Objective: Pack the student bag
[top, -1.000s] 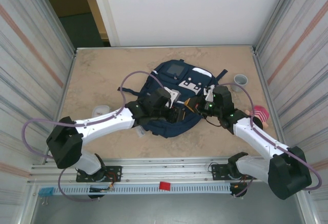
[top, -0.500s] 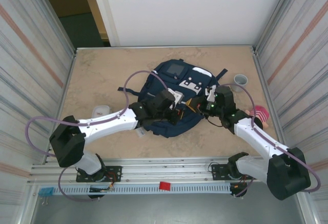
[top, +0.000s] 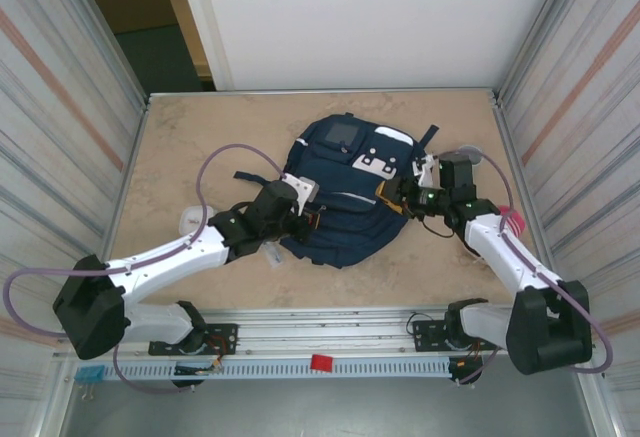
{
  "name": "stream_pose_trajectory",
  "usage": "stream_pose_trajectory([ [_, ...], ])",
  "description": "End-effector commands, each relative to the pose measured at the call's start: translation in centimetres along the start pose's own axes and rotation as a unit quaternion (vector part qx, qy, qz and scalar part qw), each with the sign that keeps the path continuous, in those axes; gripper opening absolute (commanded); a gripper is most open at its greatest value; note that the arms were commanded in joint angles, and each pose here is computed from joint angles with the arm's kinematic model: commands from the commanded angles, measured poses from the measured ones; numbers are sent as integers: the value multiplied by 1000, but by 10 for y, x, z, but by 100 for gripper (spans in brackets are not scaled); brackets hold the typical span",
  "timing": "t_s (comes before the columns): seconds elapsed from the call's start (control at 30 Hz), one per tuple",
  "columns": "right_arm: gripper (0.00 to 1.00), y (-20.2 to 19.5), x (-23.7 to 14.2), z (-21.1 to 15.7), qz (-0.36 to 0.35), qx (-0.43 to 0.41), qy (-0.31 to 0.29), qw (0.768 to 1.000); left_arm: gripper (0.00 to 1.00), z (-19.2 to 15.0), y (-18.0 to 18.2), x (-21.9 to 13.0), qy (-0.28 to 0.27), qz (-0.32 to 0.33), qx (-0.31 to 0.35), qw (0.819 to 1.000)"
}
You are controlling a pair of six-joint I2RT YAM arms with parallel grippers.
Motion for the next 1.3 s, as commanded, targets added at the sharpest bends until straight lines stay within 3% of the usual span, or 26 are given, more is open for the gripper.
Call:
stream_pose_trajectory([
  [0.0,53,35,-18,-20,-47,-200,-44,978,0,16,-3,-7,-46,-25,25,998],
  [0.1,55,49,-18,-45,-46,-354,-53,933,0,23,-6,-7,-55,-45,28,997],
  [0.17,57,49,-15,-51,-42,-414,-52,908,0,26,-8,-8,-62,-54,29,996],
  [0.33,58,56,-1,-47,-47,-477,-14,877,0,26,-9,-7,-74,-65,23,995],
  [0.53,65,66,19,-53,-23,-563,42,825,0,27,-11,-6,-78,-75,23,994],
  [0.97,69,62,59,-55,-40,-611,119,782,0,26,-10,-7,-87,-83,15,993],
  [1.1,62,60,68,-51,-52,-617,118,777,0,26,-10,-7,-88,-88,13,992],
  [1.27,36,62,69,-47,-70,-626,112,769,0,23,-8,-7,-83,-74,13,994],
])
Point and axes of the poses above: each hand's point on the last joint's axis, 136 mm out from that joint toward the fingers, its own x axis out along the fingers, its own y axis along the line the jaws close on, z = x × y, the point moved 10 cm from there along -x, back along the fingers, and after that the axes turned 12 degrees about x, right-handed, at the moved point
